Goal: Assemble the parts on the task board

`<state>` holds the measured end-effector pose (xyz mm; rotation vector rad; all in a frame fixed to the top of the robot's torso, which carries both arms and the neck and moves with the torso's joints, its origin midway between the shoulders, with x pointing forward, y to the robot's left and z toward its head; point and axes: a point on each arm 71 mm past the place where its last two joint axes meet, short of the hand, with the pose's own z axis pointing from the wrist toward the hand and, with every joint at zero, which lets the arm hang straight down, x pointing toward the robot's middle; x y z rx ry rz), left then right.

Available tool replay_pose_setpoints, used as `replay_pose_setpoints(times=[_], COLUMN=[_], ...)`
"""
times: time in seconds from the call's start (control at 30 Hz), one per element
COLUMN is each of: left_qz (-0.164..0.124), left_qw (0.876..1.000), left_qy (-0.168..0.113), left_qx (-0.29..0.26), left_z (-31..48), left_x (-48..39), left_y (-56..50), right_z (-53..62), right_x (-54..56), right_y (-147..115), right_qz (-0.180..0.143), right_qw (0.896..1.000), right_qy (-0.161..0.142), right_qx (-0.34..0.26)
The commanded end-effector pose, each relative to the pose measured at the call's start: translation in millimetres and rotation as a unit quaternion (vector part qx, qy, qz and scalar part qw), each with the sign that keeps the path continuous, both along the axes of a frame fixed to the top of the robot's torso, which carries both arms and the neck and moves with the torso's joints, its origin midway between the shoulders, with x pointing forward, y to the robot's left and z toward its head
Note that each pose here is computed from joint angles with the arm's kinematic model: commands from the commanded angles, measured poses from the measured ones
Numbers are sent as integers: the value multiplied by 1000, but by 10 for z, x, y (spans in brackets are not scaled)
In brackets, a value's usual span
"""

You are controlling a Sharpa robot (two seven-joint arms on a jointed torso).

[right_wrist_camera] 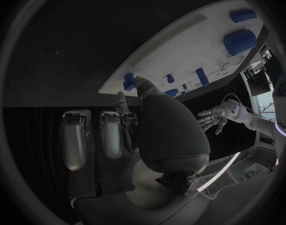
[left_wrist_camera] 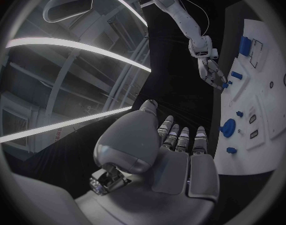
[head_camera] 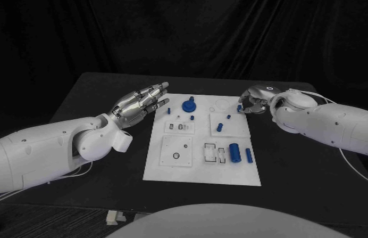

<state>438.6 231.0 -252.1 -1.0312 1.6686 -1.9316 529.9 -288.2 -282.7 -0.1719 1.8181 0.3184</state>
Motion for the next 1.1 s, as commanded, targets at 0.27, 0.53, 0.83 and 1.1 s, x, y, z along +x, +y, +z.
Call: replay_pose_setpoints(times=[0.27,0.53,0.83,1.1], left_qz=[-9,-10,-11,-12], left_qw=[1000,1000,1000,1000], left_qy=[0,1,2,3], left_qx=[-8,-8,-8,-7], left_z=[4,1,-2,-5], left_x=[-11,-12,-13,-14], left_y=[-29,-31,-33,-33], right_z=[-57,-77,-83,-37], right_x=[-9,-15,-15,-14], right_y=[25,40,53,81], right_qz=[10,14,14,18], right_qw=[1000,1000,1000,1000], right_qy=[10,13,11,-21], right_qx=[-4,-3,-2,13])
